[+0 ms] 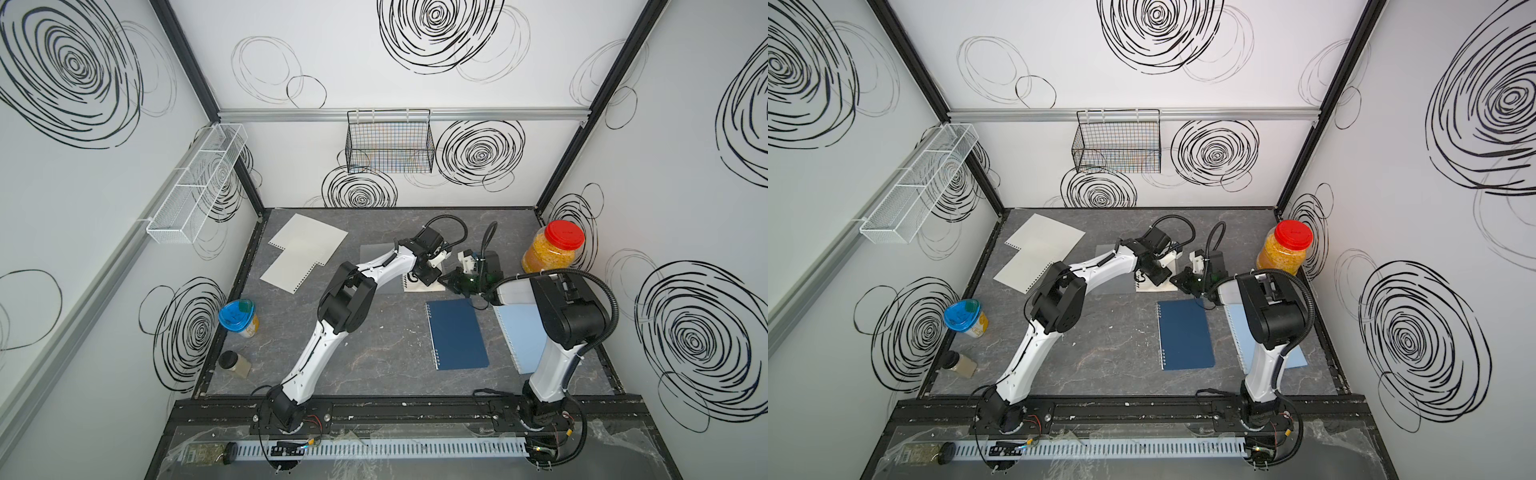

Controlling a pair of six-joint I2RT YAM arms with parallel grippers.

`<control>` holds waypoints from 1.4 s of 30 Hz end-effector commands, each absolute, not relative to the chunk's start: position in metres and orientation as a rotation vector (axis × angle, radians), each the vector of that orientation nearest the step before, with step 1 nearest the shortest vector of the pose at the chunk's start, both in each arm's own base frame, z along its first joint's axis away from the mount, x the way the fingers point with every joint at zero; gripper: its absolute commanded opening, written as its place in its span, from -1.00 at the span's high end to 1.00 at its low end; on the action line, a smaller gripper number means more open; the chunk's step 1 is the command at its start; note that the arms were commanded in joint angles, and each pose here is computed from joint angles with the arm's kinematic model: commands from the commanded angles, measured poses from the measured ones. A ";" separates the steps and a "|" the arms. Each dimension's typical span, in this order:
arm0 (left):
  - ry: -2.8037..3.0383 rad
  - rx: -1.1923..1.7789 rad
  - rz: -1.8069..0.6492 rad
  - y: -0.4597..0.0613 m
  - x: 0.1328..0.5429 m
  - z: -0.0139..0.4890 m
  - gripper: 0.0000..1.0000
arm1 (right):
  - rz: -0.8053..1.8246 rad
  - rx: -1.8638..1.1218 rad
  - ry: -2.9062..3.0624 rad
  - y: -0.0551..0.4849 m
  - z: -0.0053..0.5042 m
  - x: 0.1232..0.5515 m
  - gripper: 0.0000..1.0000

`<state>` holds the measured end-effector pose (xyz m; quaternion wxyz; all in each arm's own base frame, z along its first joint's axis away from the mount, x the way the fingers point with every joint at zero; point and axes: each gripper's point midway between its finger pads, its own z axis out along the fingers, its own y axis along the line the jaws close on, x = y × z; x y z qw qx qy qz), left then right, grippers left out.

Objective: Tear off pages from different notebooks
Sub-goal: Tear off the paper from the notebook.

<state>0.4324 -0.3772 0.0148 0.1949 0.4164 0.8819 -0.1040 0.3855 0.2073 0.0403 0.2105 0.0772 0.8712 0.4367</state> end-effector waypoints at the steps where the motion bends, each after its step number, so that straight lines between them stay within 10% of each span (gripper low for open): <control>1: 2.762 1.273 -0.180 -0.327 0.383 -0.051 1.00 | 1.221 0.189 2.427 0.211 0.041 0.385 1.00; 10: 2.659 1.153 -0.342 -0.353 0.410 0.002 1.00 | 1.210 0.185 2.431 0.208 0.041 0.379 1.00; 42: 2.412 0.864 -0.628 -0.377 0.443 0.124 -0.01 | 1.175 -0.081 2.384 0.248 0.075 0.374 1.00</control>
